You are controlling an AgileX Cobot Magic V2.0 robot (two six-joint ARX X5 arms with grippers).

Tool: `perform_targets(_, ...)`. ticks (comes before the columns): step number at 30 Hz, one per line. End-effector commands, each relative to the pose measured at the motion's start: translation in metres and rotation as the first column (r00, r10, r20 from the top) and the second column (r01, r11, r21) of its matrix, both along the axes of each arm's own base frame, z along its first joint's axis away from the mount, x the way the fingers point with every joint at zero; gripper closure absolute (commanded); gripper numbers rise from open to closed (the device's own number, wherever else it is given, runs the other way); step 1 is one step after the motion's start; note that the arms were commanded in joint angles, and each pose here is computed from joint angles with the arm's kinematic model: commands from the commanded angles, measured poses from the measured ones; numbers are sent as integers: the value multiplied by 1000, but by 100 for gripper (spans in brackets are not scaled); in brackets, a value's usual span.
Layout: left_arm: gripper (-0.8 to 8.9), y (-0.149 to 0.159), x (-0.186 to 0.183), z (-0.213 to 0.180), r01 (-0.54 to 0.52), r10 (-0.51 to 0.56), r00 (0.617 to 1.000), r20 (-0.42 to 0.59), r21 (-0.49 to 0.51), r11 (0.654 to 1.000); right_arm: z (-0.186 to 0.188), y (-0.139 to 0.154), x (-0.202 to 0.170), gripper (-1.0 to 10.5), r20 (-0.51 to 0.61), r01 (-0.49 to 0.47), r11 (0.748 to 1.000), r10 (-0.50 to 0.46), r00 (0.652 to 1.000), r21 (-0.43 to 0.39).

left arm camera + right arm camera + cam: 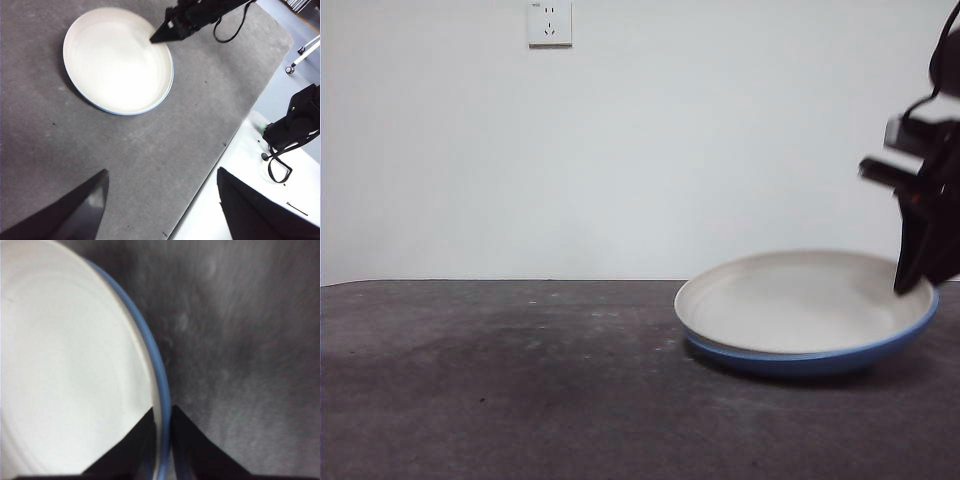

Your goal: Pick up the white plate, put it on the blue plate, put it on desk

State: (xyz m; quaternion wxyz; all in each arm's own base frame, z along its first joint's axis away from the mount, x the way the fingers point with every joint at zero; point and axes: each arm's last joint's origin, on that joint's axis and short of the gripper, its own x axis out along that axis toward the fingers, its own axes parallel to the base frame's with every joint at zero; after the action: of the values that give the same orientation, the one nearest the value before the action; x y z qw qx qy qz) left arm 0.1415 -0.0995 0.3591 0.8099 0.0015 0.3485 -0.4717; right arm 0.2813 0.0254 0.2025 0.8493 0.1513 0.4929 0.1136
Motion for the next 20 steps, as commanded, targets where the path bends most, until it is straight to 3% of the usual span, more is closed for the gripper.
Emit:
perform_targets(1,471,-2,1,2,17,-17,1000,17,-4,1000,20,2,-2,935,72,0,999,-3,997,49)
perform_targets(8,471,-2,1,2,18,-18,1000,18,-4,1000,44,16,-13,935,160,-26,994,9,987,104)
perform_targets(20,471,-2,1,2,18,-18,1000,17,-4,1000,37,78,-8,935,189,-106,980,73,979,171)
